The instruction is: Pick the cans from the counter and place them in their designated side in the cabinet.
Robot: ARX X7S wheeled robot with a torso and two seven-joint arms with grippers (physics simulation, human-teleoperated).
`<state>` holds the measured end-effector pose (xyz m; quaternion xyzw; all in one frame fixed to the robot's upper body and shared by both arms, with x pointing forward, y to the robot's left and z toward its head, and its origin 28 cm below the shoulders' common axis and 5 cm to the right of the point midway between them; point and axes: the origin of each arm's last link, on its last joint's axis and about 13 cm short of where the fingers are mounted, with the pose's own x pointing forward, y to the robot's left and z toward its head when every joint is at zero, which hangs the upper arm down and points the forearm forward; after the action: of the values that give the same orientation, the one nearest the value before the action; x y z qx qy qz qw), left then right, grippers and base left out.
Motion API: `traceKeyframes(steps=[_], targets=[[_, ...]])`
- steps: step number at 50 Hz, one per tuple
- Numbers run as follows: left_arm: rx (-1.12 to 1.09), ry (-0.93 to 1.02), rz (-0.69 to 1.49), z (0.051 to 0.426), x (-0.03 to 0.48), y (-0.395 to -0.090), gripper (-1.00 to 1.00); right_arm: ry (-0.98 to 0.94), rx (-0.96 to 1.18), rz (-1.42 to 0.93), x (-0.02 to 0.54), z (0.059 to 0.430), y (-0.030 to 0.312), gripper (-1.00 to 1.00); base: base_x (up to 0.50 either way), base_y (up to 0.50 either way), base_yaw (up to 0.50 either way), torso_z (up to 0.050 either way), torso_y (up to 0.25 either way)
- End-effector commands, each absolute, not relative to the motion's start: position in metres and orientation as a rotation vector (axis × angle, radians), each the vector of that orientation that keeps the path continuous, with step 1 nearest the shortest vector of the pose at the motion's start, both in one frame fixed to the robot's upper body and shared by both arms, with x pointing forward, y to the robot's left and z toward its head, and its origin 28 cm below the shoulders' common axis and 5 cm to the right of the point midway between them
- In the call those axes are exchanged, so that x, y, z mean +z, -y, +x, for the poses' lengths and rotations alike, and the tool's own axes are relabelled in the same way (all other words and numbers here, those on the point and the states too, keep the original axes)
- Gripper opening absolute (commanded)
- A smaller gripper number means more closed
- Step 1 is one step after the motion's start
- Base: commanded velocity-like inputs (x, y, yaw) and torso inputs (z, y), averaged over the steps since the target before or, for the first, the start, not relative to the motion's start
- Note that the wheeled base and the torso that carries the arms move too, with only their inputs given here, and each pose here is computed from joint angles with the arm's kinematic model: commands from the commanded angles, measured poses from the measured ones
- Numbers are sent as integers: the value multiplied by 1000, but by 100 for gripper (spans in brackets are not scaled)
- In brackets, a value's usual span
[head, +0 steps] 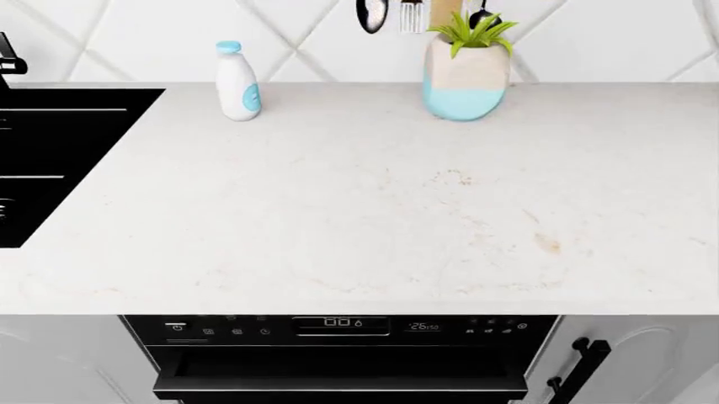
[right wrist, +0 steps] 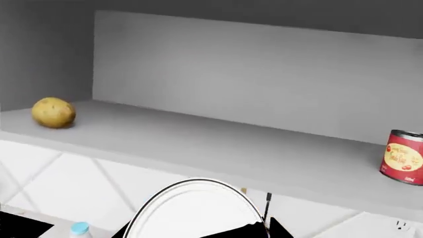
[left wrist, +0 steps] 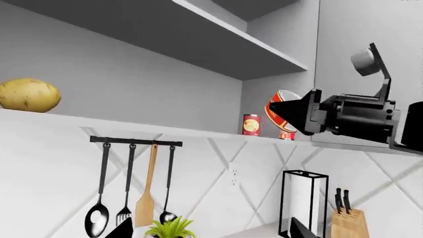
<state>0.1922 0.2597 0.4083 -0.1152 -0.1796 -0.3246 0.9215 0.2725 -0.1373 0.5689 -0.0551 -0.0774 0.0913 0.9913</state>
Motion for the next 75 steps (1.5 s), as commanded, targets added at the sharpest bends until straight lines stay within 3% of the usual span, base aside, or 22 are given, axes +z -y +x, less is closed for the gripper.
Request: traceKeyframes(steps=[1,11,40,75], targets=[[-675,374,-233,192,411,-259,100,146,50,-48,571,263,147,-100,0,0,0,3,250],[-677,389,-224,185,415,-259,100,146,50,-48,571,263,147,-100,0,0,0,3,166],[-677,418,-212,172,420,-261,100,146,50,-48,571,263,147,-100,0,0,0,0,0],[-670,425,-201,169,423,-260,100,146,50,-48,571,263,147,-100,-8,-368,0,0,1]])
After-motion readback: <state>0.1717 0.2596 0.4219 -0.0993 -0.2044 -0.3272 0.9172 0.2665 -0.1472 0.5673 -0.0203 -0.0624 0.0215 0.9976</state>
